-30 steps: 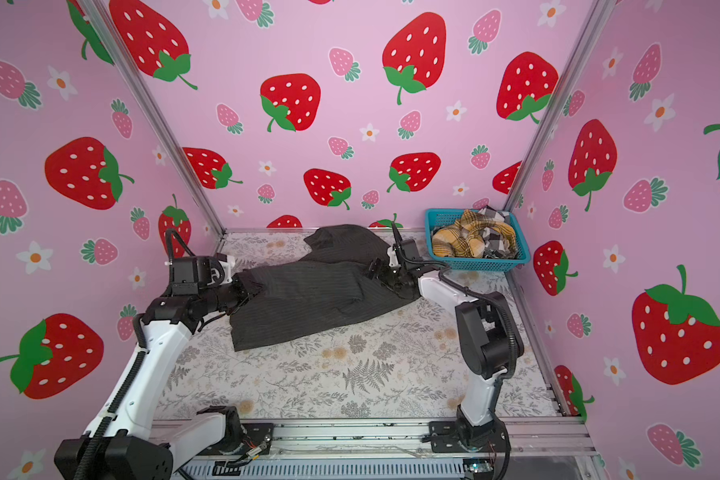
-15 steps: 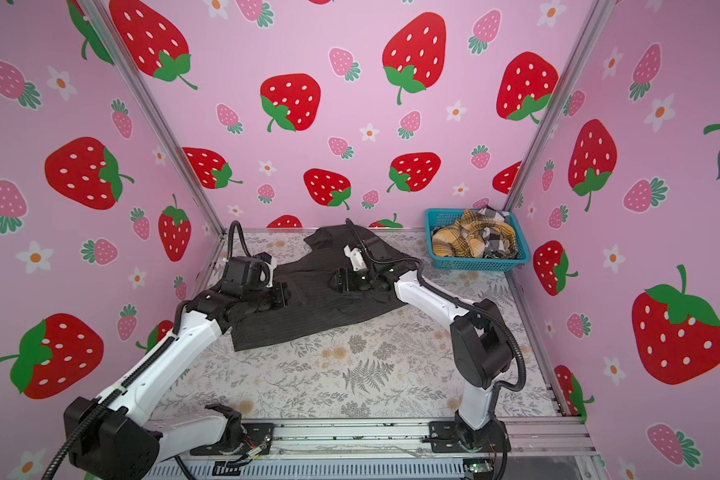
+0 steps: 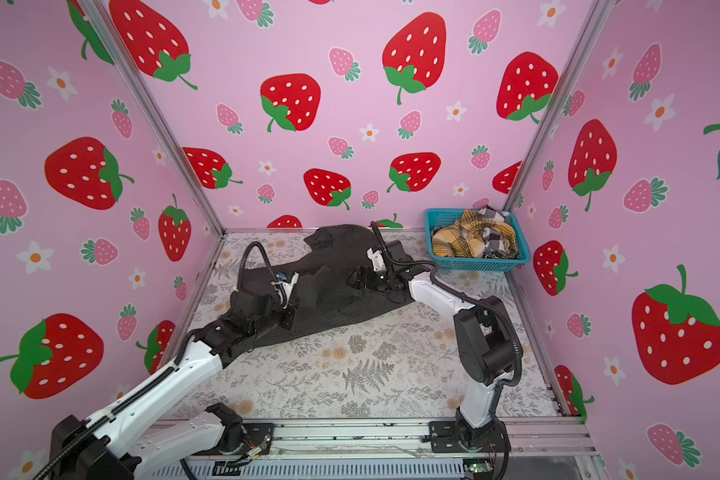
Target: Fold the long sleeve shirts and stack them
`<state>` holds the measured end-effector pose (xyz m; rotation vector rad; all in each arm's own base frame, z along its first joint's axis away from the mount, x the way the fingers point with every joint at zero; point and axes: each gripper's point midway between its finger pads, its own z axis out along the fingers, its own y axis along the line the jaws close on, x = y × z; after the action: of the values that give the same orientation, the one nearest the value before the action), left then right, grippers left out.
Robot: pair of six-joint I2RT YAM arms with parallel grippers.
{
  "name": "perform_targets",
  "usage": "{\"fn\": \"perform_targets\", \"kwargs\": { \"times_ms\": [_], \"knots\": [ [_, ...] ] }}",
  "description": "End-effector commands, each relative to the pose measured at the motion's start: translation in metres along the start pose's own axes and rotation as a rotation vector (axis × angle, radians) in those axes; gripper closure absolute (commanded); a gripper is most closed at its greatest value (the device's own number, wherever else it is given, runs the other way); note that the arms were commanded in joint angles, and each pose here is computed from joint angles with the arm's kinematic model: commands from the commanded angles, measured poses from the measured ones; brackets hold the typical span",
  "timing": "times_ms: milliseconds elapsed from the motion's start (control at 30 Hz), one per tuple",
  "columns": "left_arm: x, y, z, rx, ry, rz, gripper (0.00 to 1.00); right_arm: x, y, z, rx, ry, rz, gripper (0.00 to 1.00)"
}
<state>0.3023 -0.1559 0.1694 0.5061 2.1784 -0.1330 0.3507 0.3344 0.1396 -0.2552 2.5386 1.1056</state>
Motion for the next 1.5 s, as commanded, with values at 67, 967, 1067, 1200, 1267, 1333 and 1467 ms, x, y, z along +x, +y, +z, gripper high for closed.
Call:
{"fn": "perform_targets", "kwargs": {
  "times_ms": [67,967,1067,1200,1267,1333,1467],
  "knots": [
    [0.041,-0.001,0.026,-0.195,0.069,0.114,0.91,0.023,-0.007,-0.005,-0.007,0.013,0.052,0.14],
    [0.028,-0.043,-0.012,0.341,0.384,-1.327,0.34,0.075,0.040,0.078,-0.016,0.208,0.070,0.23],
    [0.024,-0.061,-0.007,0.376,0.368,-1.435,0.27,0.071,0.042,0.074,-0.013,0.188,0.073,0.17],
    [0.029,-0.074,-0.004,0.356,0.415,-1.544,0.24,0.055,0.050,0.055,-0.002,0.110,0.050,0.14],
    [0.034,-0.076,-0.001,0.350,0.419,-1.651,0.22,0.047,0.048,0.045,0.023,0.080,0.042,0.14],
    [0.036,-0.073,0.004,0.338,0.380,-1.758,0.10,0.044,0.041,0.038,0.039,0.068,0.047,0.15],
    [0.058,-0.054,0.009,0.207,0.300,-1.936,0.14,0.041,0.023,0.024,0.056,0.043,0.079,0.17]
  ]
}}
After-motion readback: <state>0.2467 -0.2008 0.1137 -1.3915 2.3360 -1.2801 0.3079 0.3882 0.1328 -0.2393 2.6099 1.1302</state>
